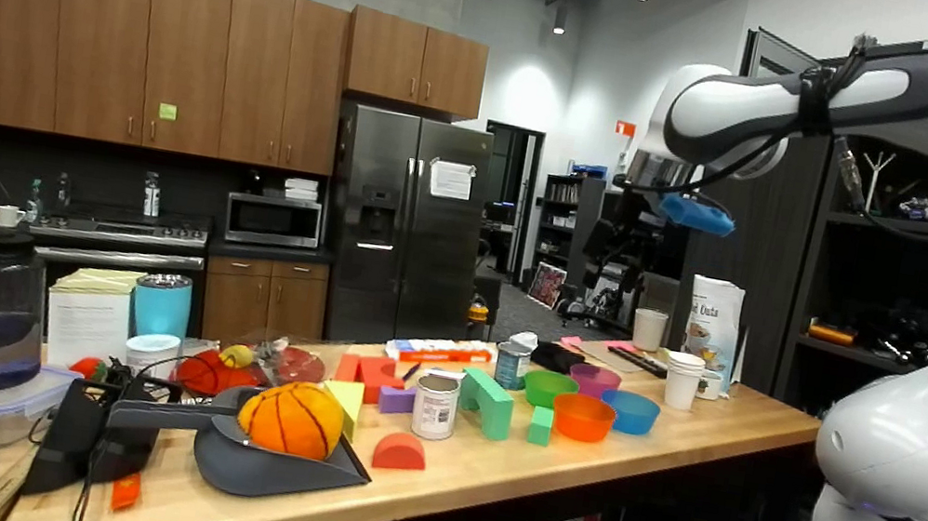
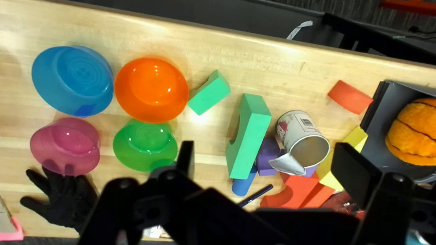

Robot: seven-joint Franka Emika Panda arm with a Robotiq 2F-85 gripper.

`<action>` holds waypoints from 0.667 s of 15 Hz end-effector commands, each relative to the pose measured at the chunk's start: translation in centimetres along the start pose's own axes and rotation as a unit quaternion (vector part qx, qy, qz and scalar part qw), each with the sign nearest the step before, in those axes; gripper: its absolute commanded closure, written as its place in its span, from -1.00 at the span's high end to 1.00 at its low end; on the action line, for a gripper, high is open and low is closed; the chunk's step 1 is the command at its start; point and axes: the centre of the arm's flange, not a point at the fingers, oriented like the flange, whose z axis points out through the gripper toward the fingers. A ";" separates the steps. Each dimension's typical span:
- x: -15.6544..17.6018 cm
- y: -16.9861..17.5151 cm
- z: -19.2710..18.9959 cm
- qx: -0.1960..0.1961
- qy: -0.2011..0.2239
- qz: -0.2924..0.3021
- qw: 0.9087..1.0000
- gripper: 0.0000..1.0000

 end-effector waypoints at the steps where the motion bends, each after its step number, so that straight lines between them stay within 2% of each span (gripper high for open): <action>1: -3.0 1.0 5.5 0.000 -0.027 -0.002 1.000 1.00; 7: -7.5 2.9 16.0 -0.041 -0.103 -0.030 0.993 1.00; 9: -7.5 3.5 16.8 -0.060 -0.116 -0.047 0.990 1.00; 10: -5.8 2.3 14.3 -0.047 -0.112 -0.032 0.992 1.00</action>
